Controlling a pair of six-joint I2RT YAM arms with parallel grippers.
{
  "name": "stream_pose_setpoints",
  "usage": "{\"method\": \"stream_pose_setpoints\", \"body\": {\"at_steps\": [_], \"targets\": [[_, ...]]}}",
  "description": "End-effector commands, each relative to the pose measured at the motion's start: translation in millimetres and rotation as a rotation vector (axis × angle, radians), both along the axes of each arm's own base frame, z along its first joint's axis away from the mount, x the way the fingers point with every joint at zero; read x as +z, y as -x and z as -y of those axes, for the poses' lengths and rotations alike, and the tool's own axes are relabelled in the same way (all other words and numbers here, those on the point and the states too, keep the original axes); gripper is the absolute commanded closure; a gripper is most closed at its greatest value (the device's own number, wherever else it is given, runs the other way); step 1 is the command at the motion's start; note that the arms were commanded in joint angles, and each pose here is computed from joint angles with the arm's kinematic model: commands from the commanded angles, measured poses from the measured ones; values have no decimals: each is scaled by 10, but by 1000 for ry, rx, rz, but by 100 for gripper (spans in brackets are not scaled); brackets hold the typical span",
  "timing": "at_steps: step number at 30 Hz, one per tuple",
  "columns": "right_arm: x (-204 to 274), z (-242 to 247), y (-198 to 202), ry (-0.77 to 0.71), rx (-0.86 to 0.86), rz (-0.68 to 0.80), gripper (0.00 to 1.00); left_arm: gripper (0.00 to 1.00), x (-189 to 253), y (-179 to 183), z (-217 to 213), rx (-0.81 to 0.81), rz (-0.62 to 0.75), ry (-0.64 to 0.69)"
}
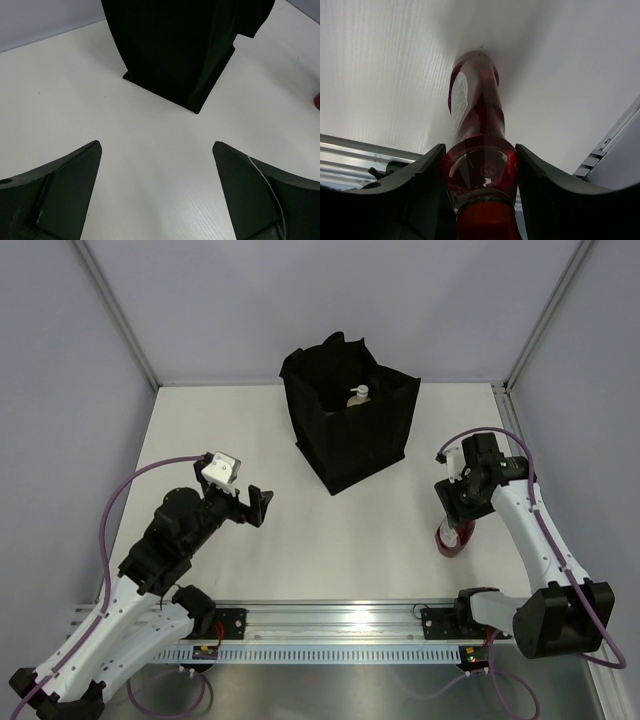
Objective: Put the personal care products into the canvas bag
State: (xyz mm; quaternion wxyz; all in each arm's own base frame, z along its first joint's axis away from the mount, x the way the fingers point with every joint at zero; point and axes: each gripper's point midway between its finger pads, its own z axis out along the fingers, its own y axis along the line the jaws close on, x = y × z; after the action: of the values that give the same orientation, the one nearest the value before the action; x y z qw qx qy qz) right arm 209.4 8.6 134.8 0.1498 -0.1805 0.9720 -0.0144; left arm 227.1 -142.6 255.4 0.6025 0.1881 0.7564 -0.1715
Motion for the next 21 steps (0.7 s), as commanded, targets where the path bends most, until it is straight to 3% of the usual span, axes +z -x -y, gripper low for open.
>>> {"method": "stream_pose_setpoints", "body": {"at_steps": [1,4,7,17,21], "targets": [[36,58,-66,37,-9,50,61,1,186,10,32,-18,44,36],[113,39,-93,25,-2,83,87,1,193,12,26,-17,47,37],[358,-19,-133,-9,22,161,100,1,183,11,21,-14,46,35],[1622,-549,-365,-281,185,451,100,1,168,-13,3,1,47,28],[2365,-772,-589,-392,249,617,100,1,154,-25,-3,6,48,24]]}}
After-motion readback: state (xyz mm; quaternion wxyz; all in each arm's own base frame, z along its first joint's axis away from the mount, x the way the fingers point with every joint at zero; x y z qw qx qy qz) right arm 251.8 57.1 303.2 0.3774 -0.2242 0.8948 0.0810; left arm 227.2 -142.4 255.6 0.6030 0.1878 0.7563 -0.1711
